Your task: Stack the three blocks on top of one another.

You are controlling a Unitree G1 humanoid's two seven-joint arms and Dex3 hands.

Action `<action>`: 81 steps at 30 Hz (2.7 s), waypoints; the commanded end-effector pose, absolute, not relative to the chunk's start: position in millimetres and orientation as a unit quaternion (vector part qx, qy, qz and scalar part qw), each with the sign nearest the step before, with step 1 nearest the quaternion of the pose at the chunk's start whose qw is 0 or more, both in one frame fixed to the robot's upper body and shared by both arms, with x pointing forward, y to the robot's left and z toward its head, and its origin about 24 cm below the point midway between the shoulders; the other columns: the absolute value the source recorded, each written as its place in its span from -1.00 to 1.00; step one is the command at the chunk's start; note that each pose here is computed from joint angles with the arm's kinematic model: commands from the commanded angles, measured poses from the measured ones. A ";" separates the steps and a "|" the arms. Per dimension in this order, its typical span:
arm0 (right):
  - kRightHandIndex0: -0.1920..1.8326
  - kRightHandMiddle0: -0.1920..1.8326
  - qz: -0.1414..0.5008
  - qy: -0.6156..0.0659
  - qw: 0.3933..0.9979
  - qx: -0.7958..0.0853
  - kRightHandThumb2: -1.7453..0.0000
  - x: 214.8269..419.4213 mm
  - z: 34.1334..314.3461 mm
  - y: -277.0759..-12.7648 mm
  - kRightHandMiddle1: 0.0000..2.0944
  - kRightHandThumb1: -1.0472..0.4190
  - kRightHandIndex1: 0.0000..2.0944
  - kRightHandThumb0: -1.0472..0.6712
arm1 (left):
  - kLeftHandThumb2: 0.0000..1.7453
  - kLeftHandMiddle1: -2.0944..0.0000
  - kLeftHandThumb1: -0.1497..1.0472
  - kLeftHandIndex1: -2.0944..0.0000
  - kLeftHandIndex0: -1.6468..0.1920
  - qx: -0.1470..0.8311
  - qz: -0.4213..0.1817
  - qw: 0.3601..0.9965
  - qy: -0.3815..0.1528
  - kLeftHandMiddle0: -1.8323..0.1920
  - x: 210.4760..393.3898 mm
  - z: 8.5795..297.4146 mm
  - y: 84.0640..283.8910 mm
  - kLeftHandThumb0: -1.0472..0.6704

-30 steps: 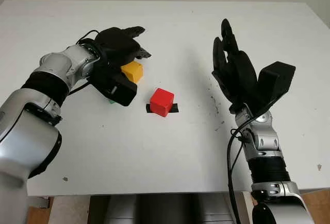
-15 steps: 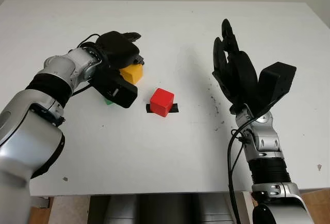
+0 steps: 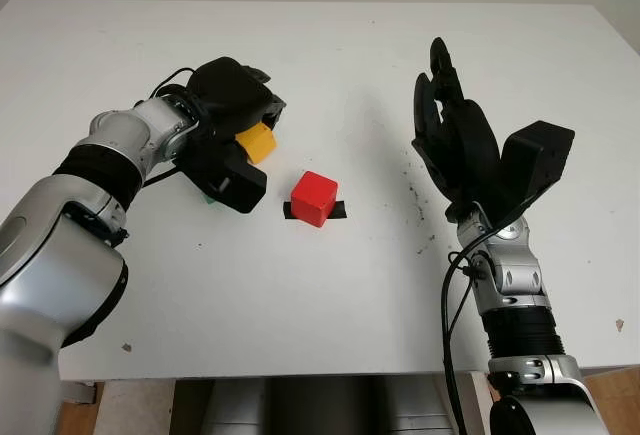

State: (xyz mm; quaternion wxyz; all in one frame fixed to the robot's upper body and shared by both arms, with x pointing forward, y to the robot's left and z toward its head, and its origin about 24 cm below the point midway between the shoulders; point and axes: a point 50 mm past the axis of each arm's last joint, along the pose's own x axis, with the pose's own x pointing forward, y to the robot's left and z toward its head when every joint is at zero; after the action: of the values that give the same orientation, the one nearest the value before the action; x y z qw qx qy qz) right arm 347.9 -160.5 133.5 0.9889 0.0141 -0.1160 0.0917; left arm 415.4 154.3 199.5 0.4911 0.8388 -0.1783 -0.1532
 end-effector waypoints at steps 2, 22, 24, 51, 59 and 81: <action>-1.00 -1.00 0.088 -0.120 0.989 0.014 0.32 345.9 133.3 -162.2 -1.00 -1.00 -1.00 -0.64 | -0.94 0.94 0.81 -0.14 0.28 0.829 -0.136 0.504 -0.202 0.49 416.6 222.6 149.3 -0.25; -1.00 -1.00 0.097 -0.126 0.987 0.012 0.32 349.3 135.4 -159.4 -1.00 -1.00 -1.00 -0.64 | -0.94 0.96 0.82 -0.31 0.32 0.753 -0.186 0.582 -0.244 0.56 386.8 296.2 141.8 -0.29; -1.00 -1.00 0.095 -0.126 0.987 0.013 0.32 349.5 135.9 -159.5 -1.00 -1.00 -1.00 -0.64 | -0.94 0.95 0.82 -0.35 0.32 0.753 -0.201 0.580 -0.237 0.57 382.4 301.8 139.5 -0.30; -1.00 -1.00 0.093 -0.124 0.988 0.015 0.32 349.5 135.8 -151.8 -1.00 -1.00 -1.00 -0.67 | -0.93 0.95 0.86 -0.55 0.44 0.739 -0.389 0.526 -0.160 0.50 360.3 310.7 80.4 -0.26; -1.00 -1.00 0.082 -0.136 0.987 0.024 0.31 349.0 136.7 -155.5 -1.00 -1.00 -1.00 -0.66 | -0.94 0.92 0.84 -0.62 0.40 0.719 -0.382 0.559 -0.155 0.43 363.0 298.2 81.3 -0.21; -1.00 -1.00 0.076 -0.145 0.986 0.031 0.33 351.6 142.1 -152.4 -1.00 -1.00 -1.00 -0.65 | -0.94 0.35 0.97 -1.00 0.60 0.740 -0.321 0.586 -0.080 0.67 342.6 282.4 79.7 -0.08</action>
State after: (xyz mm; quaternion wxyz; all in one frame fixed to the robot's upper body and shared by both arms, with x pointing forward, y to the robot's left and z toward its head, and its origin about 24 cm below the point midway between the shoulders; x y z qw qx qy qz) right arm 350.2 -154.5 136.4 0.9879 0.0284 -0.1328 0.0749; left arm 345.4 79.7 279.3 0.5925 0.7327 -0.0764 -0.3260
